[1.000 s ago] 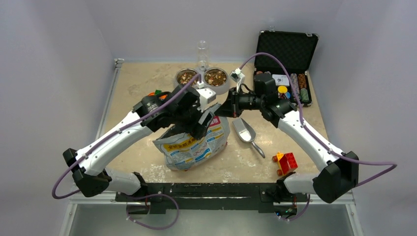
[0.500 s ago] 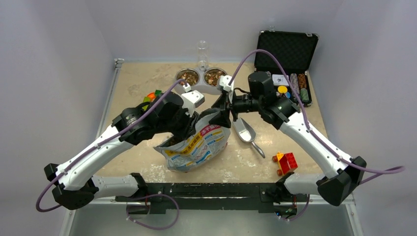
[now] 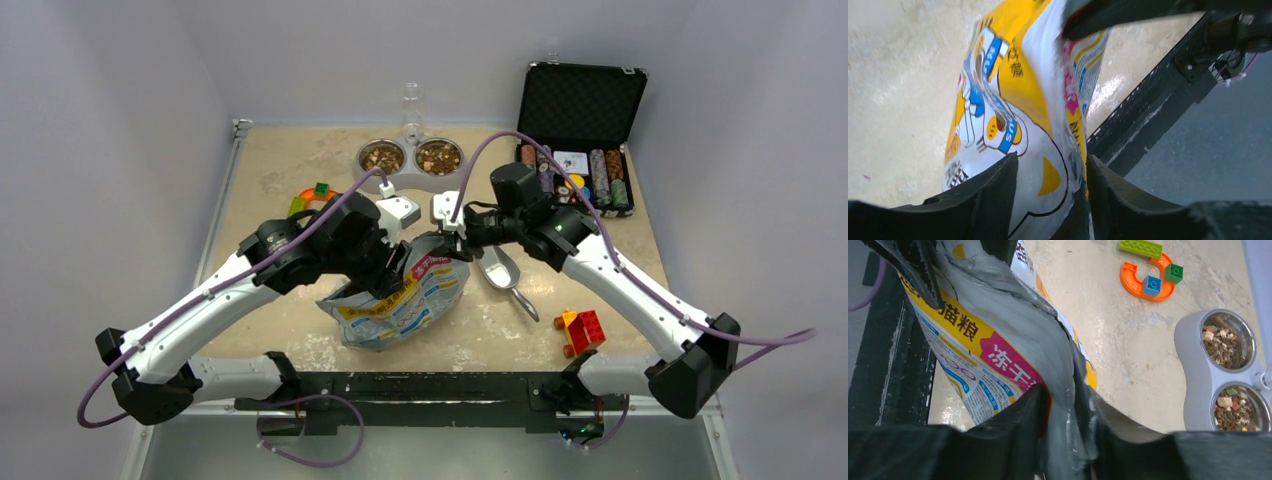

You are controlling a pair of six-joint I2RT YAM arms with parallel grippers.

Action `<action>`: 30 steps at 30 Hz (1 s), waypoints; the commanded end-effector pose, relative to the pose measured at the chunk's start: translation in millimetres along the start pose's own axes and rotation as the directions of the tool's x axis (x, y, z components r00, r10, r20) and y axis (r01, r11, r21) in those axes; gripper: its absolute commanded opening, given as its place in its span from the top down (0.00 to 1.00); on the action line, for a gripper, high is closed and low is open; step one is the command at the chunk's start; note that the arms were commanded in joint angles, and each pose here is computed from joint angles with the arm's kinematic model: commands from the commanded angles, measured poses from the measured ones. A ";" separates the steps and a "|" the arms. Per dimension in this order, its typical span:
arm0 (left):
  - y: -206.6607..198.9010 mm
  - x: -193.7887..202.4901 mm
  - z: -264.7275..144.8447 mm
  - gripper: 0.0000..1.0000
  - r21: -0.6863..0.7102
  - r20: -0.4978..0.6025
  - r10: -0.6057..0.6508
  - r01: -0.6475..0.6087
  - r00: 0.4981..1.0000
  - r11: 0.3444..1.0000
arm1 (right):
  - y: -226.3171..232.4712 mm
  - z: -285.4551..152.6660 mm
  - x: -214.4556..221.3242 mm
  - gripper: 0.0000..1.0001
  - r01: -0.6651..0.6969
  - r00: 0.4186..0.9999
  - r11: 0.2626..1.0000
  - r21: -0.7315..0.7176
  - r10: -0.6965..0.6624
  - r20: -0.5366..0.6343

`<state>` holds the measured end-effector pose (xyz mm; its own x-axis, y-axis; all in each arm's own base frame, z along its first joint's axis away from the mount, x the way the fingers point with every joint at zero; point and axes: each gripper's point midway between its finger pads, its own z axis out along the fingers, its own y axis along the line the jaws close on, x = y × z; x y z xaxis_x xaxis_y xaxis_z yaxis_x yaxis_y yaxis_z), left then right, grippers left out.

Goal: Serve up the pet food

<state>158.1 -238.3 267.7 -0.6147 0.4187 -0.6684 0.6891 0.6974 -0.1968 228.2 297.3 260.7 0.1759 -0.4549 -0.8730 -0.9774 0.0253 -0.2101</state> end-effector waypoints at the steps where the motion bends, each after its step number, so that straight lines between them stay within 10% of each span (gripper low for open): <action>1: 2.3 31.1 -7.4 0.41 0.000 -0.075 -0.049 0.049 0.996 0.999 | -10.3 -14.6 -9.8 0.75 0.092 0.995 0.990 0.106 -0.096 0.031; 5: 10.7 48.4 -18.1 0.40 -0.032 -0.072 -0.068 0.066 0.995 0.997 | -16.1 -20.4 -9.2 1.00 0.080 0.995 0.982 0.171 -0.089 0.047; 10: 19.6 69.9 -26.8 0.49 -0.060 -0.088 -0.063 0.058 0.994 0.997 | -19.4 -27.6 -2.6 1.00 0.023 0.997 0.977 0.213 -0.037 0.062; 17: 51.3 73.6 -53.8 0.86 -0.208 0.007 -0.036 0.037 0.999 0.977 | -20.5 -42.3 8.4 1.00 0.091 0.995 0.963 0.253 -0.100 0.022; 22: 55.5 39.2 -65.4 1.00 -0.236 0.138 0.028 0.005 0.990 0.972 | -0.8 -31.7 0.8 0.57 0.166 0.986 0.974 0.157 -0.164 -0.025; 30: 69.9 8.9 -75.0 1.00 -0.325 0.212 0.196 -0.120 0.957 0.938 | -35.4 -18.4 5.0 0.56 0.251 0.953 0.933 0.259 -0.190 -0.237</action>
<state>143.2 -159.1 255.6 -0.5446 0.4255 -0.7227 0.6385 0.7691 -0.0283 226.4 288.7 263.5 0.3296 -0.5287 -0.7822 -0.9076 0.0506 -0.4167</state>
